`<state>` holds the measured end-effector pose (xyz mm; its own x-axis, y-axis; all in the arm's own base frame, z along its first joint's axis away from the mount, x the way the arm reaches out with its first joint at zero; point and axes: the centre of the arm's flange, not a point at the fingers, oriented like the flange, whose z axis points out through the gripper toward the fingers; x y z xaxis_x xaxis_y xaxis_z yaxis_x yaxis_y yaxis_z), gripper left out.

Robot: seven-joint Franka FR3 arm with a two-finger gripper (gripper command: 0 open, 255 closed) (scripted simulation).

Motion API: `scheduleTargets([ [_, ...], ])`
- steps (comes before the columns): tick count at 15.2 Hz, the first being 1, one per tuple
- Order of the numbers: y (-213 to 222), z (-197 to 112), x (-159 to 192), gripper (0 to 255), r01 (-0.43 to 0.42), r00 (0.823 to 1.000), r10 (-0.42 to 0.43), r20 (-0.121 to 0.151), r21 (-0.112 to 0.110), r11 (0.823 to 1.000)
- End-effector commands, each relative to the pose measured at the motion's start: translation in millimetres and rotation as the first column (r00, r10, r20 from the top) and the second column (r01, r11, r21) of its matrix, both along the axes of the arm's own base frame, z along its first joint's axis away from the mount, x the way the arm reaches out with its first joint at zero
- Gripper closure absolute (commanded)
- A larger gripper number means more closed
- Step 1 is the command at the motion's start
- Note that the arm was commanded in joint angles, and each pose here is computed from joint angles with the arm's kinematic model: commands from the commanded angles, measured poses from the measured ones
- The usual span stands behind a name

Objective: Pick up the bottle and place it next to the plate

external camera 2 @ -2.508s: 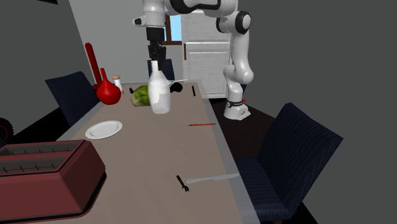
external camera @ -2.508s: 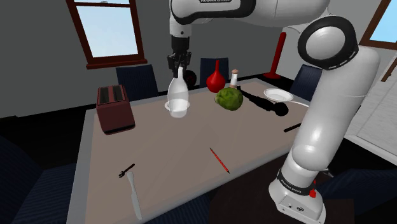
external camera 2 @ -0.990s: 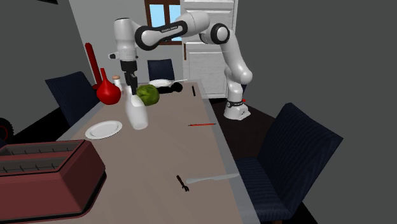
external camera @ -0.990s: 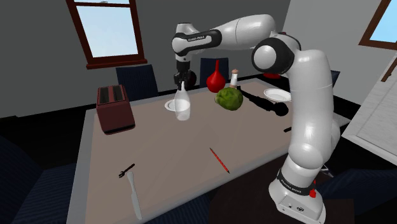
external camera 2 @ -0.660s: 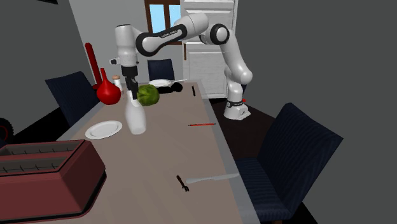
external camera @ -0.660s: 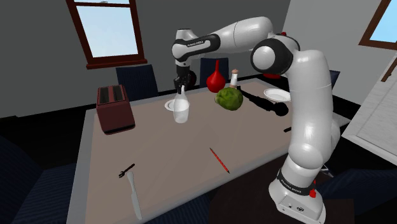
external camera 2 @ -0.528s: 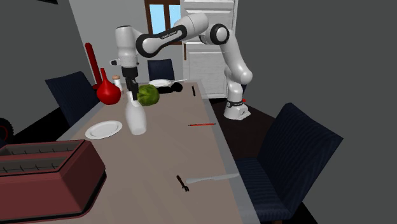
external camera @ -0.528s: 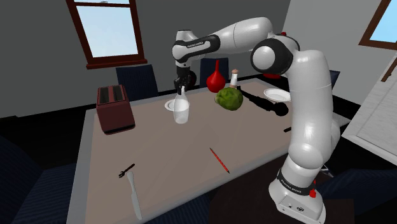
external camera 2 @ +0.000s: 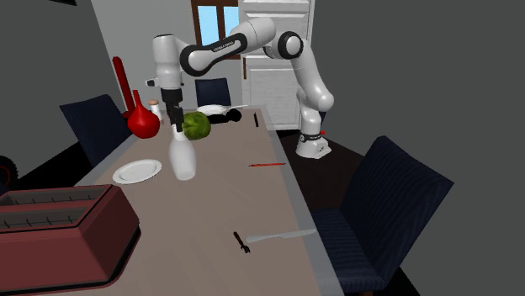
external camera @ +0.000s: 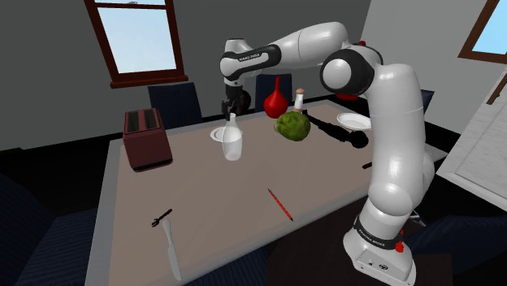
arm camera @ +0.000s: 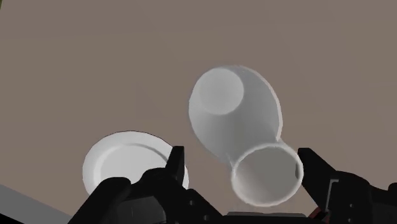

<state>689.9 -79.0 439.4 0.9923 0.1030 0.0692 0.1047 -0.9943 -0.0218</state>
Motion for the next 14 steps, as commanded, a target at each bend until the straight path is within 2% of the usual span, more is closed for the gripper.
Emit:
scheduleTargets([
  [1,0.0,0.1,0.0,0,0.000,1.000,0.000,0.000,0.000,1.000],
  [4,0.0,0.1,0.0,0,0.000,1.000,0.000,0.000,0.000,1.000],
  [8,-1.4,50.0,-3.3,0,0.000,1.000,0.000,0.000,0.000,1.000],
  [14,-1.4,50.0,-3.3,0,0.000,1.000,0.000,0.000,0.000,1.000],
])
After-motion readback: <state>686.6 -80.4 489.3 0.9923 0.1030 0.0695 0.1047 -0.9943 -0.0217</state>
